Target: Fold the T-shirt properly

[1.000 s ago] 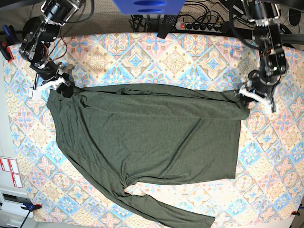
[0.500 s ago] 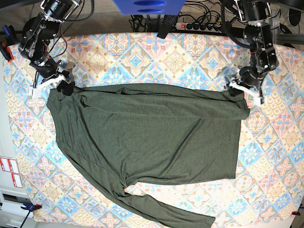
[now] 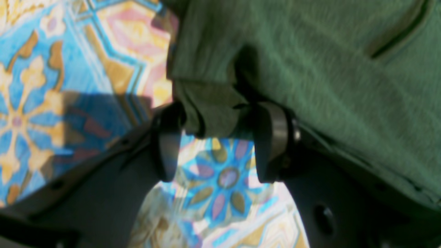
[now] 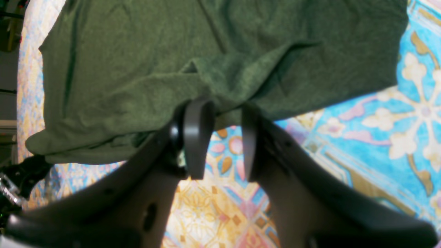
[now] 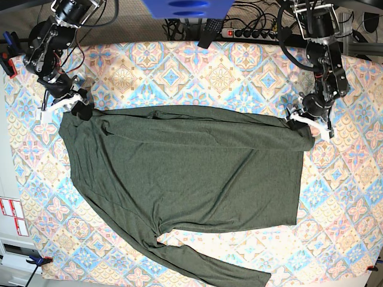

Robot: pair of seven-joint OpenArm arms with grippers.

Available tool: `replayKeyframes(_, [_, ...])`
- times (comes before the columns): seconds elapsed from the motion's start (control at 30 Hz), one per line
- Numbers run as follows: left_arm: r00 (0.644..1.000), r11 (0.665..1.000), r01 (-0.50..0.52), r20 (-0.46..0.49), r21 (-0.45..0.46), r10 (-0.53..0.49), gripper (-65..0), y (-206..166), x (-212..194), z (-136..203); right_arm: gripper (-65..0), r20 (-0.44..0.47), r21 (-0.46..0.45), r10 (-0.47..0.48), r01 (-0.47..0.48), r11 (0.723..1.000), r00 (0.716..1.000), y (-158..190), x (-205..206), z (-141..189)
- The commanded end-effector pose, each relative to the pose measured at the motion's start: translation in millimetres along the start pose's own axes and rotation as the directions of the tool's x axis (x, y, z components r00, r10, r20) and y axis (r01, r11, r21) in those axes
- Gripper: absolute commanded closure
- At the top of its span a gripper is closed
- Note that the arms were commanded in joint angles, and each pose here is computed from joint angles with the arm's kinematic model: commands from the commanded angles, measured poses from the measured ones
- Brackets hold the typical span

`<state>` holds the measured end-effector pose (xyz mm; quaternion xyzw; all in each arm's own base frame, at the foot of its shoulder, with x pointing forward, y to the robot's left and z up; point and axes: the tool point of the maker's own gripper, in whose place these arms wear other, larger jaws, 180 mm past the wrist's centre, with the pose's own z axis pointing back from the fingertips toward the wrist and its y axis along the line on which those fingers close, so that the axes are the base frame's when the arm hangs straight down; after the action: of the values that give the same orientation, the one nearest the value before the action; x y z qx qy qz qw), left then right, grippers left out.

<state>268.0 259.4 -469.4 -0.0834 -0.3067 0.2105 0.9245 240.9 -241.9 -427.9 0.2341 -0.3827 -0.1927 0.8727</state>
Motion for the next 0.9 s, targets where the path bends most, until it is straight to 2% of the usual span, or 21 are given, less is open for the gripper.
replayKeyframes(0.0, [1.000,1.000,-0.001,-0.019,0.001,0.001,-33.1,0,-2,0,-17.3,0.044,0.015,0.024,-0.024,1.000,0.999,3,16,2])
replayKeyframes(0.07, [1.000,1.000,-0.006,-0.022,-0.006,0.006,-27.8,-3,-4,-1,-17.3,0.044,0.015,0.024,-0.024,1.000,0.999,3,16,2])
replayKeyframes(0.17, [1.000,1.000,-0.007,-0.023,-0.009,0.007,-11.3,-4,-5,-2,-17.3,0.039,0.013,0.020,-0.020,1.000,0.999,2,14,2])
replayKeyframes(0.23, [1.000,1.000,-0.008,-0.024,-0.010,0.008,-4.7,-5,-6,-2,-17.3,0.039,0.009,0.016,-0.017,1.000,0.999,1,14,2])
replayKeyframes(0.43, [1.000,1.000,-0.008,-0.024,-0.010,0.008,-3.1,-5,-6,-2,-17.3,0.036,0.010,0.004,-0.005,1.000,0.999,-1,12,1])
replayKeyframes(0.63, [1.000,1.000,-0.008,-0.025,-0.010,0.008,-3.1,-5,-6,-2,-17.9,-0.036,0.002,-0.109,0.109,0.994,0.993,-16,-23,-12])
replayKeyframes(0.87, [1.000,1.000,-0.007,-0.027,-0.007,0.007,-3.1,-3,-8,-1,-29.8,-0.017,0.011,-0.153,0.153,0.988,0.988,-18,-16,-21])
